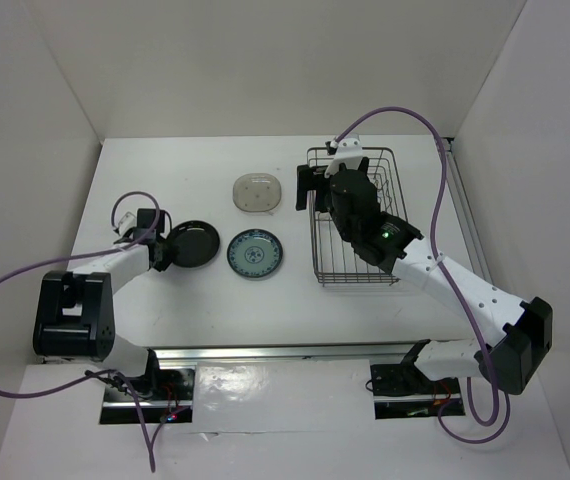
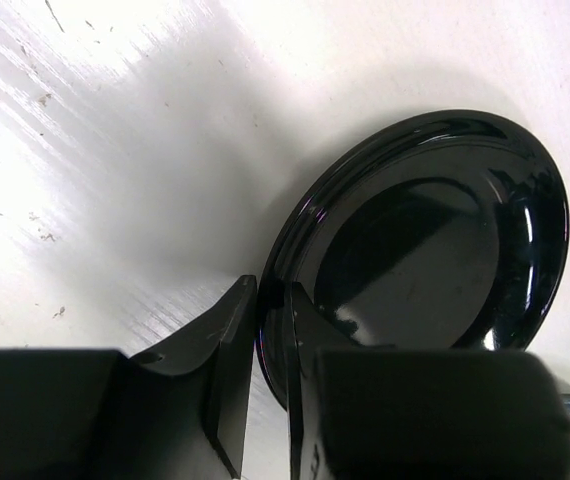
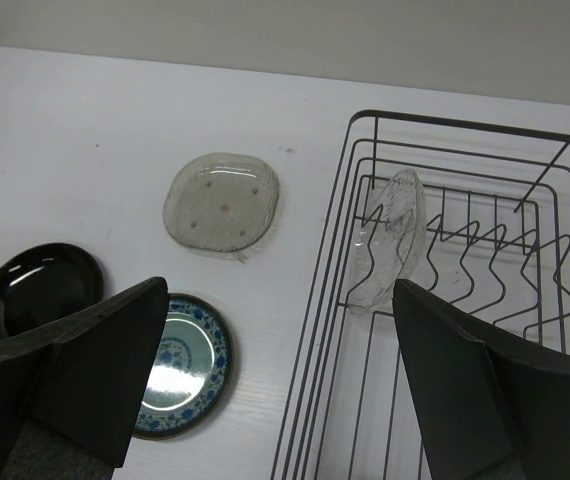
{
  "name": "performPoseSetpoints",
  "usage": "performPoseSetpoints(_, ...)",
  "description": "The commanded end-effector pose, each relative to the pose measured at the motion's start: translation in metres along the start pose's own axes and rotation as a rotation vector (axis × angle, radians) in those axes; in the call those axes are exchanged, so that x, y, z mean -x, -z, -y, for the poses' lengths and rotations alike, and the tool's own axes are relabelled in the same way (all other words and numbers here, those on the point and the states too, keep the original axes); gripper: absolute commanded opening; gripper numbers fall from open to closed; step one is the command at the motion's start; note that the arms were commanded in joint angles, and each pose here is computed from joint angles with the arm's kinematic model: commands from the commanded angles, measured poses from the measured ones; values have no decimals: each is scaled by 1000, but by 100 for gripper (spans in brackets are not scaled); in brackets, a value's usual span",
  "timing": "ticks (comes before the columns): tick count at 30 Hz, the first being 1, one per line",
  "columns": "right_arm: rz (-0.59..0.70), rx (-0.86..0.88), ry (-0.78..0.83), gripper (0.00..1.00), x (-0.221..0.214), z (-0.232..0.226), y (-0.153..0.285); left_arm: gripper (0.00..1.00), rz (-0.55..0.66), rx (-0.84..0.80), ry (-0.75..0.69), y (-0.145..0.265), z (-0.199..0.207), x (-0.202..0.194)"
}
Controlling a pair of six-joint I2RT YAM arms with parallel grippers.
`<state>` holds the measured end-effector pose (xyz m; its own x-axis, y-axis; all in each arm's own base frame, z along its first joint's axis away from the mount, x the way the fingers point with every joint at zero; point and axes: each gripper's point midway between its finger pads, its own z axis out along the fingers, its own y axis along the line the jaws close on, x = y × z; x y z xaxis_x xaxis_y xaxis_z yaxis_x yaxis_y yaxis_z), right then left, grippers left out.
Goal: Load the plates into the dish rack
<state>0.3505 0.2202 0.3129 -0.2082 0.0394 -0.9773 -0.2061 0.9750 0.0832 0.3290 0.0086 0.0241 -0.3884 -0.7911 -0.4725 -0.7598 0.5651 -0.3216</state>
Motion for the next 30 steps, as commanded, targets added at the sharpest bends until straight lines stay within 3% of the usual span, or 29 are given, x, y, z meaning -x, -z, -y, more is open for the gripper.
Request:
performPoseSetpoints(1,63,11,-32,100,21,-3,6,0,12,71,-40,5,-12,5)
performPoseSetpoints(12,49,134,-44,100,19,-23,1,0,217,-255,-68,80,42,48)
performPoseSetpoints(16,37,277,-52,100,18,-35,1,0,237,-385,-103,92,55,45)
performPoseSetpoints(19,43,512,-67,100,20,-55,7,0,279,-532,-138,112,69,43)
performPoseSetpoints(20,36,665,-58,100,18,-71,19,0,289,-576,-156,118,72,41)
performPoseSetpoints(25,-7,751,-73,100,6,-82,-12,0,340,-873,-213,162,102,36)
performPoseSetpoints(30,-98,886,-77,97,-24,-111,-21,0,303,-1080,-296,191,121,16)
